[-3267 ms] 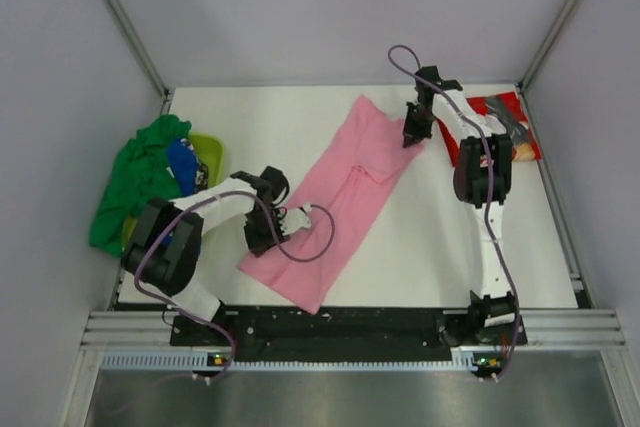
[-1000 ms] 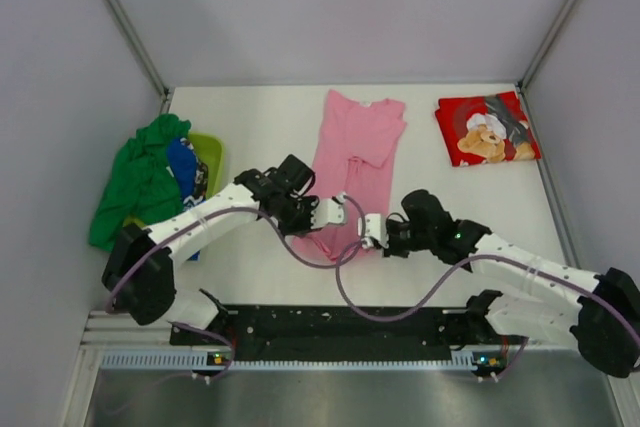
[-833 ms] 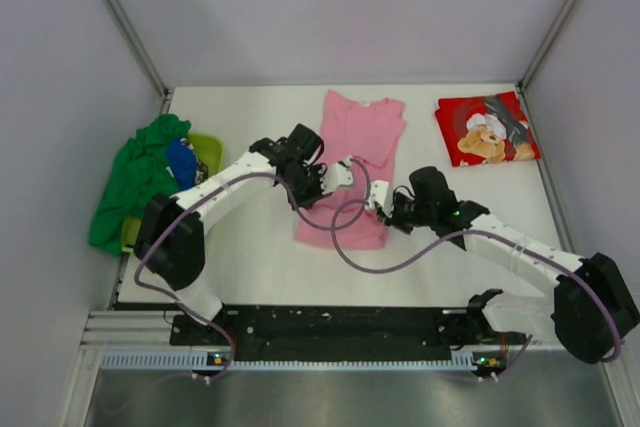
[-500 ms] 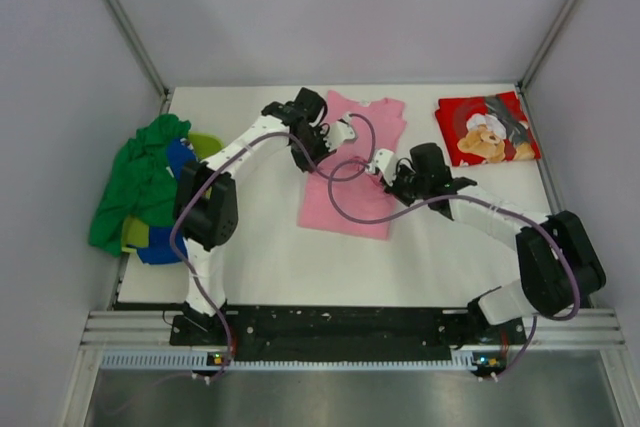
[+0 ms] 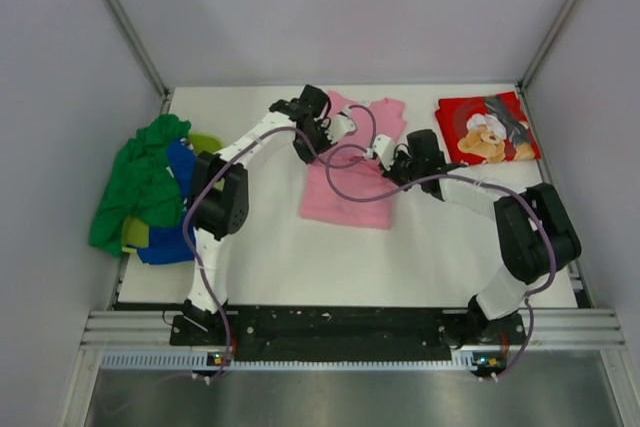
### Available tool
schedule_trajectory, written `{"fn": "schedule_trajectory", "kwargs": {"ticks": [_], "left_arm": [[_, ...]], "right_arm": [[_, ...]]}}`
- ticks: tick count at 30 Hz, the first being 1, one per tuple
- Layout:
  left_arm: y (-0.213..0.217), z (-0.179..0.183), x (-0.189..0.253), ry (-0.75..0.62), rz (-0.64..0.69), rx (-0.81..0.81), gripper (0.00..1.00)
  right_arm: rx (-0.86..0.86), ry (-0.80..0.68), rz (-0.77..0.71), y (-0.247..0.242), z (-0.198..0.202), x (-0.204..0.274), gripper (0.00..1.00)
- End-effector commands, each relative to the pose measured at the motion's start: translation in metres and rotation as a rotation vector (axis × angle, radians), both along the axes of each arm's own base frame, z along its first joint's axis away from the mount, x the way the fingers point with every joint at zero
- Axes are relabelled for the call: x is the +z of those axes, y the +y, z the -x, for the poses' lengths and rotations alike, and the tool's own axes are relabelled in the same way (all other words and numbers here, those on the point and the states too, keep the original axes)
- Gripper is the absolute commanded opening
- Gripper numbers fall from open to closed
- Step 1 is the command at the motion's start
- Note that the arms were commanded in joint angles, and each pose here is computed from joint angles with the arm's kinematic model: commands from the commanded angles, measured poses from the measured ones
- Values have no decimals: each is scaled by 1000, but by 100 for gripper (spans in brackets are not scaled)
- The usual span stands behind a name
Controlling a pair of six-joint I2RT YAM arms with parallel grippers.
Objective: Fold and stack the t-shirts
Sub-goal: Fold the folded rectangular tshirt in 1/3 of the way
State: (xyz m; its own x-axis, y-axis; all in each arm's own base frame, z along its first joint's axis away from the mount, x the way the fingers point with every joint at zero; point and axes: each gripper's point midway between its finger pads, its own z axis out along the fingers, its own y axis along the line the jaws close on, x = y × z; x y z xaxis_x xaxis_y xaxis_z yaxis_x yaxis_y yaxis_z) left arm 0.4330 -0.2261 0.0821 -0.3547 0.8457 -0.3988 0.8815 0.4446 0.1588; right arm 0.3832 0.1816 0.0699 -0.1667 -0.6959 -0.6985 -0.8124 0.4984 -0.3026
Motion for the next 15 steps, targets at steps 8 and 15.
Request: {"fn": "schedule_trajectory", "kwargs": {"ticks": [8, 15], "left_arm": [[-15, -37, -5, -101, 8, 5, 0], [-6, -49, -1, -142, -16, 69, 21]], "right_arm": [[-63, -133, -11, 2, -63, 24, 0], [-164, -164, 33, -16, -80, 34, 35]]}}
